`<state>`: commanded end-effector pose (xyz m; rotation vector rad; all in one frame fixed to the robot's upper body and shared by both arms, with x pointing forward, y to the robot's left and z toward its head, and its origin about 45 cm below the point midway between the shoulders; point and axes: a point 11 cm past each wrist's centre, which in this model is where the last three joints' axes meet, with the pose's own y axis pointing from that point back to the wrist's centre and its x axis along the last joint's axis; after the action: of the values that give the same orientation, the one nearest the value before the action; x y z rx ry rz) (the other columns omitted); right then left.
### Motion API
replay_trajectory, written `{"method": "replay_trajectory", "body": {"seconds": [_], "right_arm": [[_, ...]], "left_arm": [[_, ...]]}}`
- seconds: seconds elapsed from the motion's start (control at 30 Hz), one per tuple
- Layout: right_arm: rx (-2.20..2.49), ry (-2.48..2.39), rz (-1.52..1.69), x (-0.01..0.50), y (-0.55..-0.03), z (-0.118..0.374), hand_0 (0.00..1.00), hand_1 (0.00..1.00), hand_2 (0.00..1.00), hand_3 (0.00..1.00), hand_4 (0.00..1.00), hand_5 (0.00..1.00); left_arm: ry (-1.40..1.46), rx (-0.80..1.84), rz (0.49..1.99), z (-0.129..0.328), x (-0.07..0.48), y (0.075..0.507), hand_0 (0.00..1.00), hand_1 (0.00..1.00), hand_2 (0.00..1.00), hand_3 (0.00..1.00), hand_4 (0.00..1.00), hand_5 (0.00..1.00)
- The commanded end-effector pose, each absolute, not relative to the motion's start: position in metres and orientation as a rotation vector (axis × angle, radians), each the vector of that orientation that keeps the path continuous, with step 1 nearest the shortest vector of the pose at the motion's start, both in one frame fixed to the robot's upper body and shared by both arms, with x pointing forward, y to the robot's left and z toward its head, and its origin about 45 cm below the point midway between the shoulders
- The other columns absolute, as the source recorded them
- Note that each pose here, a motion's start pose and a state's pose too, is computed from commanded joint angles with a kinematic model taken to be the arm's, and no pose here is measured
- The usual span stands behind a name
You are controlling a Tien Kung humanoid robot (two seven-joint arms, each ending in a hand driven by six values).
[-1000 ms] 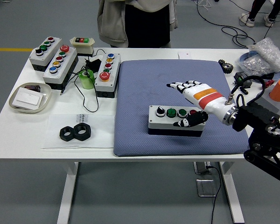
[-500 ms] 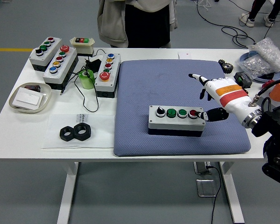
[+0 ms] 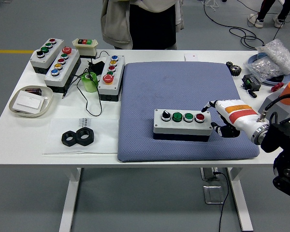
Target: Pick up the button,place it on the desk,press the button,press the button
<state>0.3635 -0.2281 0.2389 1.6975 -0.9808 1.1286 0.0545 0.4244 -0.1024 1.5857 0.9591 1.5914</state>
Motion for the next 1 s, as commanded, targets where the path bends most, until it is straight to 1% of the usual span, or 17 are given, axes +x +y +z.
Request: {"method": "replay_trajectory", "body": {"seconds": [0.43, 0.8, 1.0], "right_arm": [[1.708, -0.948, 1.126, 0.358, -0.224, 0.234, 0.012, 0.002, 0.036, 0.696, 0.471, 0.002], [1.695, -0.898, 1.091, 0.357, -0.224, 0.219, 0.012, 0.002, 0.036, 0.697, 0.470, 0.002], [1.703, -0.960, 1.114, 0.359, -0.223, 0.232, 0.013, 0.002, 0.036, 0.698, 0.471, 0.002]], "left_arm": [[0.958, 1.585, 1.593, -0.102, 0.055, 0.425, 0.736, 0.774, 0.846, 0.761, 0.524, 0.998], [0.958, 1.585, 1.594, -0.102, 0.055, 0.424, 0.736, 0.773, 0.847, 0.761, 0.525, 0.998], [0.961, 1.589, 1.590, -0.103, 0.053, 0.424, 0.736, 0.773, 0.847, 0.761, 0.524, 0.998]]}}
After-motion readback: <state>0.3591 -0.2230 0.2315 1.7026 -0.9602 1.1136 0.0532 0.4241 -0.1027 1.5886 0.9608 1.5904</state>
